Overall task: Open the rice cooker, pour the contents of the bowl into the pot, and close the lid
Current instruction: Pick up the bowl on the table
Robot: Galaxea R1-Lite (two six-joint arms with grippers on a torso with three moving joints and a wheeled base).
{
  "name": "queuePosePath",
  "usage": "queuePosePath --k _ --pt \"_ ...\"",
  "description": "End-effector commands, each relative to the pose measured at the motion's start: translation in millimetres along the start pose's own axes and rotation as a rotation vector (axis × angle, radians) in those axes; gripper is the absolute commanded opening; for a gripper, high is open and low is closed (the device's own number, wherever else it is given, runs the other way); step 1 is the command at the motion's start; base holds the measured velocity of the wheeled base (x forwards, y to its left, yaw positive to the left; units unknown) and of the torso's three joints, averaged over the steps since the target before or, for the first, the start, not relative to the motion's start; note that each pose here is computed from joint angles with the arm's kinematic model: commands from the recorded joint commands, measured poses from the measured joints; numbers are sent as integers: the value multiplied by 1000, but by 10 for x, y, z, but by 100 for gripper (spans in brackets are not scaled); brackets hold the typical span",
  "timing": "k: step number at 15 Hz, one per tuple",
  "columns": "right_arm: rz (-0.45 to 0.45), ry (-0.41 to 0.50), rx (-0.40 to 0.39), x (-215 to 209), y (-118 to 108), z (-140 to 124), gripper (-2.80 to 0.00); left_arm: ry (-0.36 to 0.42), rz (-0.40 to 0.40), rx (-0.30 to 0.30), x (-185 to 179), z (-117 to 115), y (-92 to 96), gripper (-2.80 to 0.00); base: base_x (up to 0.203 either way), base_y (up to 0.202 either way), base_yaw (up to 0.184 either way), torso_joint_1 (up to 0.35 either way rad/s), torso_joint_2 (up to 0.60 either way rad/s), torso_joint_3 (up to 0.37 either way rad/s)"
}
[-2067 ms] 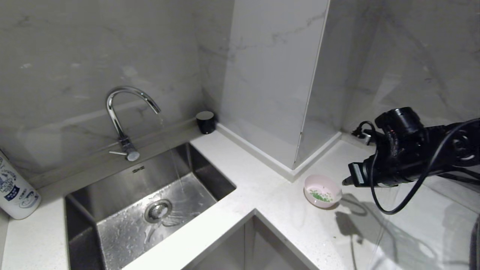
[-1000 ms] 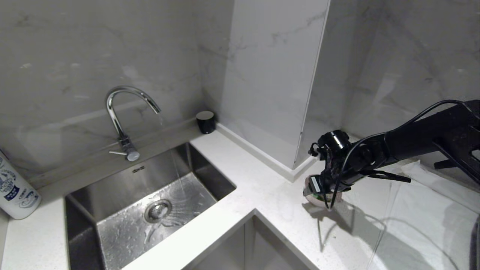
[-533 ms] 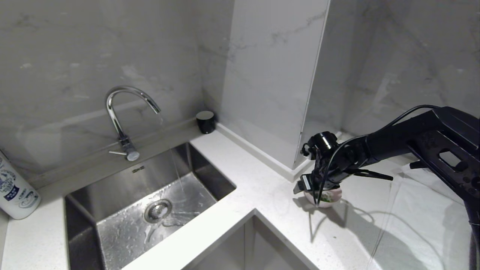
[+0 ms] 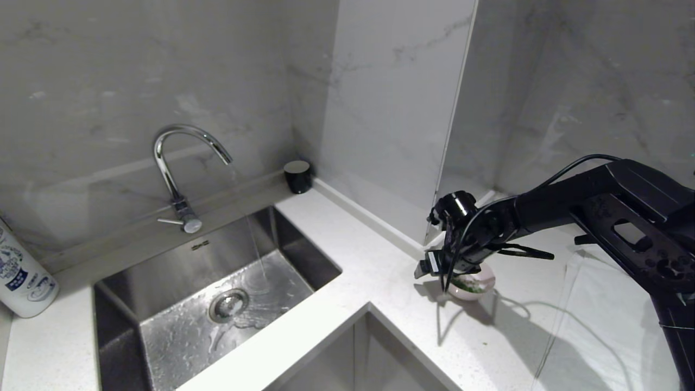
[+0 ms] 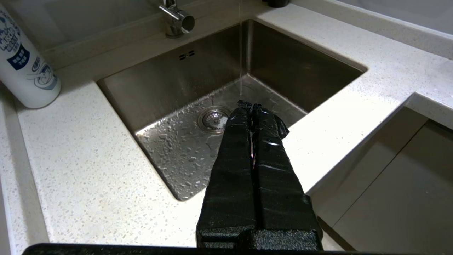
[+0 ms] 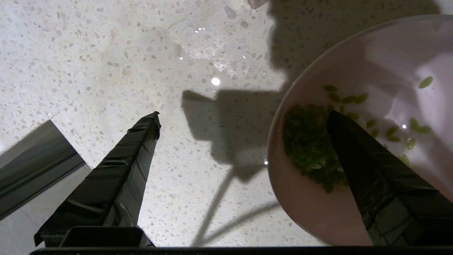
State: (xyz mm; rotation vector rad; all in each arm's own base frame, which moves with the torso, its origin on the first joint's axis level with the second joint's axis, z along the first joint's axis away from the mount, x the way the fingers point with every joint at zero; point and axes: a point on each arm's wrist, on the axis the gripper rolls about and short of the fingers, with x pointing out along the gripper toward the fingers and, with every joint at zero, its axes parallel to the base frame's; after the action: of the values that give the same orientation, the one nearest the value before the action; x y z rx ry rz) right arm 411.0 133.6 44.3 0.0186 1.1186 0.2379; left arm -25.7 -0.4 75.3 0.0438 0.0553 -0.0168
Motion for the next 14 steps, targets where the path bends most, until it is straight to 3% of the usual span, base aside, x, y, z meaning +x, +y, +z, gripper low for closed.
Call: queuePosePath --k 1,9,14 --pt "4 5 -1 27 20 -3 0 -2 0 0 -1 -3 0 -280 0 0 0 0 0 0" --pt "58 18 20 63 331 88 0 -2 0 0 -2 -2 0 -280 0 0 0 0 0 0" --pt "62 37 20 114 414 77 0 -3 0 0 -3 0 0 -280 0 0 0 0 0 0"
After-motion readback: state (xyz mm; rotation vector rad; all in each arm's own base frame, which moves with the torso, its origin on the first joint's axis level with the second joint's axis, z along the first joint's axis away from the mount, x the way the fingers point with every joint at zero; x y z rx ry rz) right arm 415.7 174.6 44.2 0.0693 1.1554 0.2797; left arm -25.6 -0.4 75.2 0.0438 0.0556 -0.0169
